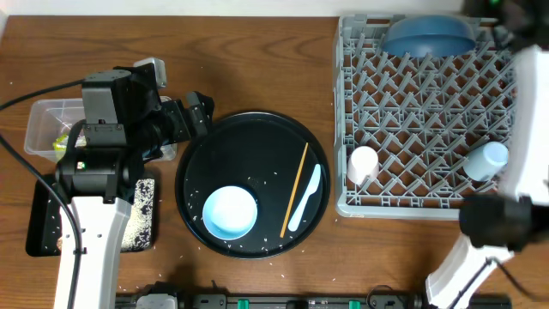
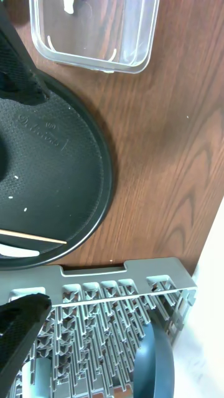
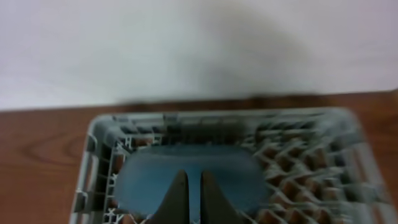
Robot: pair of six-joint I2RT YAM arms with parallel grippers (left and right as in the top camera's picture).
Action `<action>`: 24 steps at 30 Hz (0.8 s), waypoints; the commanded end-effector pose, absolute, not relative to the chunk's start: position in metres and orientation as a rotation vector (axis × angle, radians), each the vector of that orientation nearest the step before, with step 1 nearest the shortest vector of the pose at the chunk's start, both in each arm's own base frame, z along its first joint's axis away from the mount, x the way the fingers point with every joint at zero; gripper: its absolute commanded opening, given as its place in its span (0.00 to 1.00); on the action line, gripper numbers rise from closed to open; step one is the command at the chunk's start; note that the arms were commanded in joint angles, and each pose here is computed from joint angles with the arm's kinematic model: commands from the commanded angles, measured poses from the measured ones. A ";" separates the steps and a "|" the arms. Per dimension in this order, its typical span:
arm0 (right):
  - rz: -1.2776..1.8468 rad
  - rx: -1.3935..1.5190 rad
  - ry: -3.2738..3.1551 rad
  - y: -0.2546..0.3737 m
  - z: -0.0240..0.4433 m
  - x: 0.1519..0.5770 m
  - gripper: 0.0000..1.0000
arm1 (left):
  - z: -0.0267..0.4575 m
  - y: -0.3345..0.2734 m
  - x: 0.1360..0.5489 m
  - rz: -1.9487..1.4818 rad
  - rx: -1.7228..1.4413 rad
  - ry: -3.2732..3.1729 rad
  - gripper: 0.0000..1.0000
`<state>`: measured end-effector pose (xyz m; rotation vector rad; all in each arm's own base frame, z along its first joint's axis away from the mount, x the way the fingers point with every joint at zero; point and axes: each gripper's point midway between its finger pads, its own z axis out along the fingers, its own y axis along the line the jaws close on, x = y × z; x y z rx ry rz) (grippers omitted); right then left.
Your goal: Sort waste into correct bins and load items into the dishwasher rack
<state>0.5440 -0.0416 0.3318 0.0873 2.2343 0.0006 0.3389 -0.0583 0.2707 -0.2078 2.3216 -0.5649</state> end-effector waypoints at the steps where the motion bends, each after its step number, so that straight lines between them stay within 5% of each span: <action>1: 0.051 0.019 2.283 -0.026 0.296 0.564 0.01 | 0.283 -0.058 0.340 -0.570 -0.192 2.292 0.98; 8: -0.032 0.048 2.373 -0.033 0.257 0.570 0.01 | 0.283 -0.058 0.340 -0.570 -0.192 2.292 0.98; 18: -0.053 0.073 2.628 -0.037 0.225 0.514 0.01 | 0.283 -0.058 0.340 -0.570 -0.192 2.292 0.98; 24: -0.051 0.074 2.579 -0.036 0.250 0.509 0.01 | 0.283 -0.058 0.340 -0.570 -0.192 2.292 0.98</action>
